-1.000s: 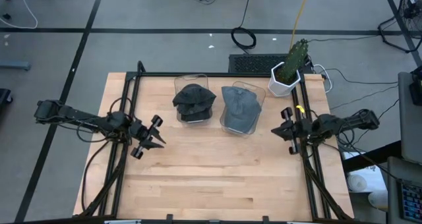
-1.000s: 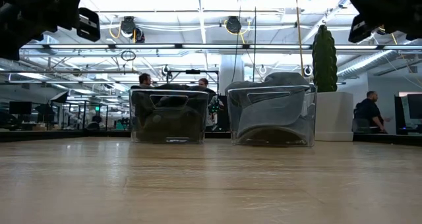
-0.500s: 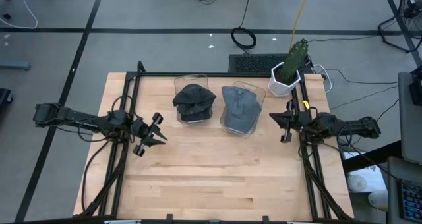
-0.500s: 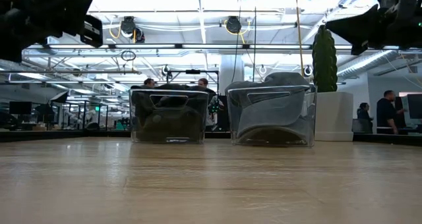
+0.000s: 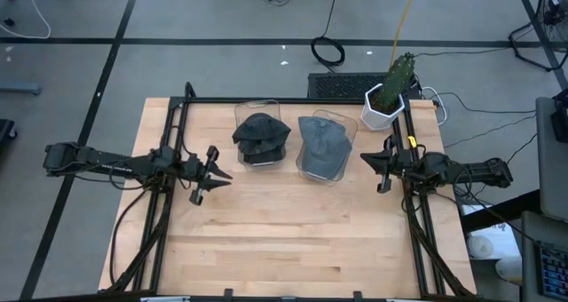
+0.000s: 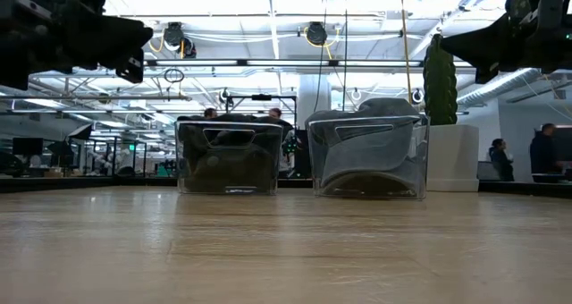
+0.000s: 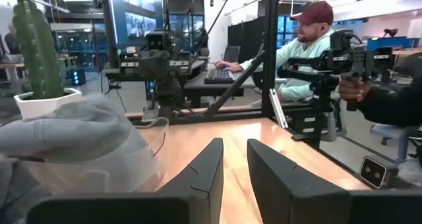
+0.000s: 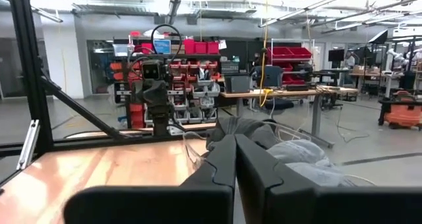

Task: Pick & Place hat
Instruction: Return to Home Position

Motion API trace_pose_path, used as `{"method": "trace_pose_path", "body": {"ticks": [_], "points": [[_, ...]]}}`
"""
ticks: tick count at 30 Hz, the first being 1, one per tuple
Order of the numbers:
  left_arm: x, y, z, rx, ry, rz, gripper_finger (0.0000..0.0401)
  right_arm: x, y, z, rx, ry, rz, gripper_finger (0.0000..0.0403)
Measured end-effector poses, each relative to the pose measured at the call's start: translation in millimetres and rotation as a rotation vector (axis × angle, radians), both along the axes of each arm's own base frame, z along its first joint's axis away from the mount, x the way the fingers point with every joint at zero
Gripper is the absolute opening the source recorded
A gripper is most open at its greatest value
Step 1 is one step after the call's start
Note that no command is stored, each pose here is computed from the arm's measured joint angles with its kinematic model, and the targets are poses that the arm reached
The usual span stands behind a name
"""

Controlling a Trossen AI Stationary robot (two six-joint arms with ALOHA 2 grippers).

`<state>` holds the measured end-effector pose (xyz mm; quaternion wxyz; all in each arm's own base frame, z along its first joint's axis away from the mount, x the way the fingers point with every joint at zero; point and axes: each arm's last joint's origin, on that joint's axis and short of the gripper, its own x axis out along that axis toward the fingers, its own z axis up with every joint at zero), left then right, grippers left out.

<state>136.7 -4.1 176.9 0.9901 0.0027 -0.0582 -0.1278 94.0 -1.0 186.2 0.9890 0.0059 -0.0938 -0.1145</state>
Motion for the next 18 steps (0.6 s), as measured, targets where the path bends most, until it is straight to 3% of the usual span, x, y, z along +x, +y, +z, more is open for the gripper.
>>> {"method": "trace_pose_path", "body": {"ticks": [9,18], "points": [[-1.0,1.9,2.0,-0.013,-0.014,0.046,0.0076,0.2,0.1,-1.1,-0.004,0.012,0.000,0.0000],[-26.6,5.9,3.7,-0.041,0.008,0.075,0.0076,0.3,0.1,-1.3,0.013,0.010,0.005,0.0000]]}}
